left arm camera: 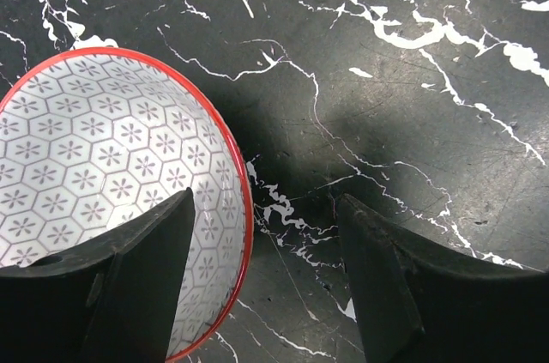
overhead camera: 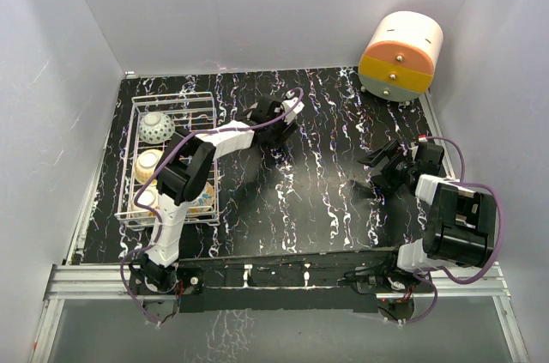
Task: Load the bowls into the dish rack
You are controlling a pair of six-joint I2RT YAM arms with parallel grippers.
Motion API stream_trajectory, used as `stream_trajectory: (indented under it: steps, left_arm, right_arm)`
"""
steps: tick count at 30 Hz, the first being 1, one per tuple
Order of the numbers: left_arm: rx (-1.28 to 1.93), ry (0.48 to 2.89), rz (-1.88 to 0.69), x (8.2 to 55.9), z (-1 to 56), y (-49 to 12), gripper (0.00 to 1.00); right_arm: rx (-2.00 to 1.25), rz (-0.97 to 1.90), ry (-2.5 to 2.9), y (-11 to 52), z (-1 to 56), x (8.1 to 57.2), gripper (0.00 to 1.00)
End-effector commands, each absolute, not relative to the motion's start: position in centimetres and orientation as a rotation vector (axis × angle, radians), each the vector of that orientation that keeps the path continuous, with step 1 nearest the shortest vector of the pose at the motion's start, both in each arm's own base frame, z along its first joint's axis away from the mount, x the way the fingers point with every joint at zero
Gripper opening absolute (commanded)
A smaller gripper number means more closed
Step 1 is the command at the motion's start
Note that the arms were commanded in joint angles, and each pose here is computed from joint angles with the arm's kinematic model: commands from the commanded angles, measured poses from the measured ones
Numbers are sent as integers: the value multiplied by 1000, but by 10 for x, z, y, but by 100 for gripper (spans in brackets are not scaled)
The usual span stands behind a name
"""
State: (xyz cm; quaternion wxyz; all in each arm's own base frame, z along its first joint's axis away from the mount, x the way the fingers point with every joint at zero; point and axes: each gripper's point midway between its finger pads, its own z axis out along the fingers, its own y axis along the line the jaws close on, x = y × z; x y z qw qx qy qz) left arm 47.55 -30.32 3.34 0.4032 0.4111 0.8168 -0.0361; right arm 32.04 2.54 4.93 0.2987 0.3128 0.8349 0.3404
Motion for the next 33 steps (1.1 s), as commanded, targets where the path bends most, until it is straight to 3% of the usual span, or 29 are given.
stream_trajectory:
  steps: [1, 8, 13, 17, 23, 28, 33]
  left_arm:
    - [1005, 2051, -60, 486, 45, -297, 66]
    - [1016, 2101, -20, 489, 25, -288, 64]
    - [1023, 2124, -19, 487, 16, -287, 42]
    - [1041, 2144, -22, 483, 9, -285, 36]
    - [1025, 2166, -27, 477, 4, -282, 0]
    - [986, 2149, -61, 474, 21, -284, 0]
    - [871, 2093, -174, 473, 80, -297, 0]
  right_arm:
    - [783, 894, 2193, 23, 56, 328, 87]
    - [783, 894, 2193, 23, 56, 328, 87]
    - [783, 893, 2195, 23, 56, 328, 87]
    - [782, 894, 2193, 23, 56, 328, 87]
    - [783, 895, 2192, 24, 56, 327, 87]
    - [785, 893, 2192, 23, 56, 328, 87]
    - [790, 894, 2193, 23, 55, 327, 87]
